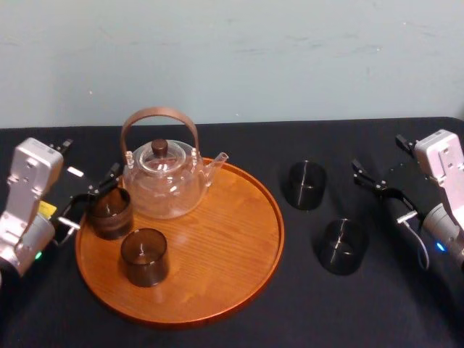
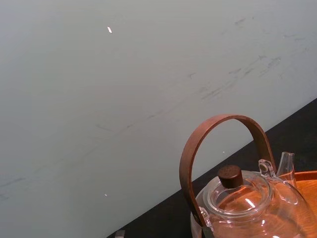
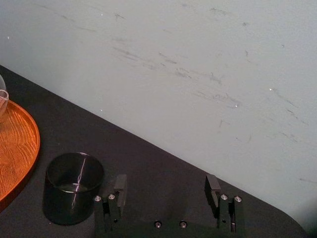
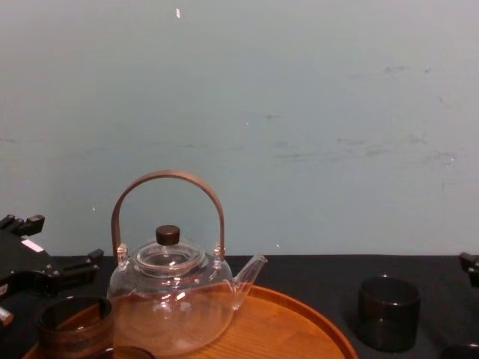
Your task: Pick up the glass from the table and place it on the tray.
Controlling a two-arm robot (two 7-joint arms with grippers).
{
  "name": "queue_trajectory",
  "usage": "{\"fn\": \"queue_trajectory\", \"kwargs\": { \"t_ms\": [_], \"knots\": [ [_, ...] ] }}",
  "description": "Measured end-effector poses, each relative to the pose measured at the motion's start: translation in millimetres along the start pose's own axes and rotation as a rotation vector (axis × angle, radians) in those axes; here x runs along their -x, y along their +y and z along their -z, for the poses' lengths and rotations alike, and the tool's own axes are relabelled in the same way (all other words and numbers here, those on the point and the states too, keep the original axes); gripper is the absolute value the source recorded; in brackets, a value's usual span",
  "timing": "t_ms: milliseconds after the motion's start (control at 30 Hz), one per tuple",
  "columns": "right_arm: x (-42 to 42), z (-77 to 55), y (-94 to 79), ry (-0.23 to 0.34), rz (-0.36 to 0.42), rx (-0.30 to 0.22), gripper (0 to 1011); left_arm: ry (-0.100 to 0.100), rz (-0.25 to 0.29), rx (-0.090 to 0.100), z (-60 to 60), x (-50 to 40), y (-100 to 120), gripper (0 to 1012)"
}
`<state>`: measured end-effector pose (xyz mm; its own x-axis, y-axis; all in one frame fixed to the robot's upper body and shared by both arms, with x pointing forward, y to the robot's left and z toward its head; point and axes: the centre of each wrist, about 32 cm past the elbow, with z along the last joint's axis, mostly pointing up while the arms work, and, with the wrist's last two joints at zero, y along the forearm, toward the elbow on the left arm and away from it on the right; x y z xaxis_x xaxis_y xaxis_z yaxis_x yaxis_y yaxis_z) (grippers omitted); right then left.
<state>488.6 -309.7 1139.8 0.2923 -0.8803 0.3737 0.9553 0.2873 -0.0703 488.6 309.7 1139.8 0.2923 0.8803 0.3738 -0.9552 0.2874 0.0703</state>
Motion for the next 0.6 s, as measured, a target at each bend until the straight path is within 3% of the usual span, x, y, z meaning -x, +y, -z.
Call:
{"fn": "queue_trajectory", "kwargs": {
  "t_ms": [600],
  "knots": [
    [0.0,0.0,0.0,0.000,0.000,0.000,1002,0.000,0.000,0.000,0.0,0.0,0.0,1001]
  ]
}}
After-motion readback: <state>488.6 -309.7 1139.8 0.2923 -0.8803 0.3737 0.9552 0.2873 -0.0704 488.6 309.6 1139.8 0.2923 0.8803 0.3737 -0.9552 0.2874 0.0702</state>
